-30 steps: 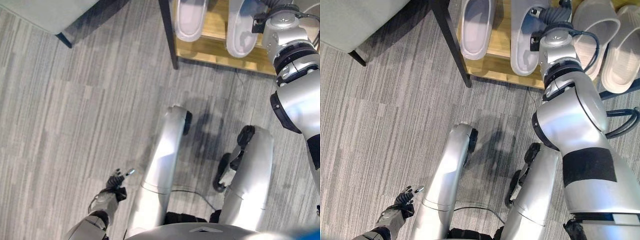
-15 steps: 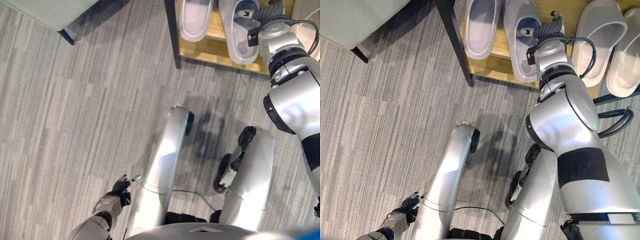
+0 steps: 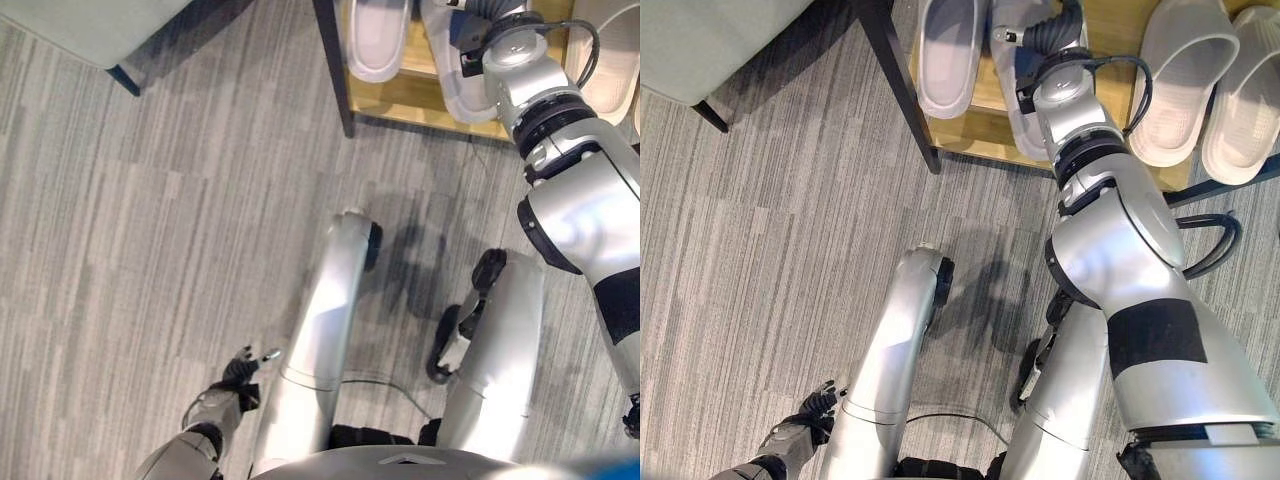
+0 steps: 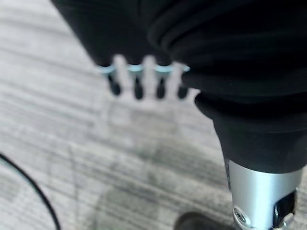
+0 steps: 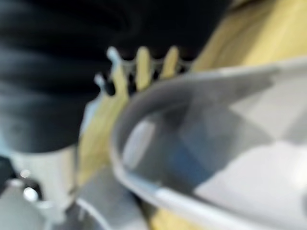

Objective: Arrange the slippers neatly on the shoe rack.

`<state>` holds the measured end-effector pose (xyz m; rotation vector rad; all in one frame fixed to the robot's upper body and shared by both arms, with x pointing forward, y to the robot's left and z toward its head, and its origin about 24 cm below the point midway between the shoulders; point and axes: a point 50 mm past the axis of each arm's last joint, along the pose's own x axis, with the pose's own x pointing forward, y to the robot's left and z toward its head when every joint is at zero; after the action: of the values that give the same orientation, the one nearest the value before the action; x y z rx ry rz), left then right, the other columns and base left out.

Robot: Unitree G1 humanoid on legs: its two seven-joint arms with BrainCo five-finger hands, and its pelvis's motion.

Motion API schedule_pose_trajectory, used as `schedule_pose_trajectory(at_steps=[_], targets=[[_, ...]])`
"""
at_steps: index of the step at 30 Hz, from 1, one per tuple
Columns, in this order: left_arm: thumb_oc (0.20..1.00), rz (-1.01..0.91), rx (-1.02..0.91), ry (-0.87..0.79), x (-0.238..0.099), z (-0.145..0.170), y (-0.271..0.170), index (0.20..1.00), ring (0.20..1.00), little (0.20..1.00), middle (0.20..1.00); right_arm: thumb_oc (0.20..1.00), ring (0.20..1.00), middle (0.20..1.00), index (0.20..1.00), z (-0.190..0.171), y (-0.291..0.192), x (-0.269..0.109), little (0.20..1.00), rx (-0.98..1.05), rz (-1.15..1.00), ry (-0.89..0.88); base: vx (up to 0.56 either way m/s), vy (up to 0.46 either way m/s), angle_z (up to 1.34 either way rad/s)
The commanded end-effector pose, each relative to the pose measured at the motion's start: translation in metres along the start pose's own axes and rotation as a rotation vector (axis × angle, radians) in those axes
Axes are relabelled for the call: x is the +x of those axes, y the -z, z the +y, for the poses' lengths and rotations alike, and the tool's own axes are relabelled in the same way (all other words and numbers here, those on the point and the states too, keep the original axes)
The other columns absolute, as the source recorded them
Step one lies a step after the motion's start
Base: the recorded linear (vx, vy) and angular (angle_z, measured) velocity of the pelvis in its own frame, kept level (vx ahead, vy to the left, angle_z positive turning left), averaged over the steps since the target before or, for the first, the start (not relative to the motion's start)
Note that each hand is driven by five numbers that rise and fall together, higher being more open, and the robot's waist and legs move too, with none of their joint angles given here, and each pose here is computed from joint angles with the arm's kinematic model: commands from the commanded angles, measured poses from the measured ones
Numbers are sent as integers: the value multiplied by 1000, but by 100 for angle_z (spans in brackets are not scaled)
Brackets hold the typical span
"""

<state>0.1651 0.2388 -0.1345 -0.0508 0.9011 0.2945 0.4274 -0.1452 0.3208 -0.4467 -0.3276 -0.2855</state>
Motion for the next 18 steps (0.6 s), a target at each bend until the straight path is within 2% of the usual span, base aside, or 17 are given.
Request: schedule_pose_trajectory(at_steps=[1,4,5,10,15,18], targets=[[1000,8,24,-48,-1,10,4,1000,1000,1000,1000,1000,1000,1000,1000,3,-9,-5,1000,-63,-182,41,7,-9,-7],[1000,-3,2,-67,-1,10,0,1000,1000,1000,1000,1000,1000,1000,1000,3,-7,-10,1000,-72,-240,53,7,-9,-12],[1000,-19,5,-68,0,8,-3,1000,1000,1000,1000,1000,1000,1000,1000,-4,-13,-17,1000,-115,-360,88,9,-22,-16],[1000,-48,13,-73,0,7,-7,1000,1000,1000,1000,1000,1000,1000,1000,-34,-1,-34,1000,-135,-479,171,0,-24,-11],[1000,-55,36,-75,0,9,-6,1000,1000,1000,1000,1000,1000,1000,1000,-50,11,-61,1000,-311,-629,192,3,-20,-7],[1000,-59,46,-86,-1,11,-4,1000,1000,1000,1000,1000,1000,1000,1000,-53,8,-77,1000,-303,-695,165,-7,-16,-12]])
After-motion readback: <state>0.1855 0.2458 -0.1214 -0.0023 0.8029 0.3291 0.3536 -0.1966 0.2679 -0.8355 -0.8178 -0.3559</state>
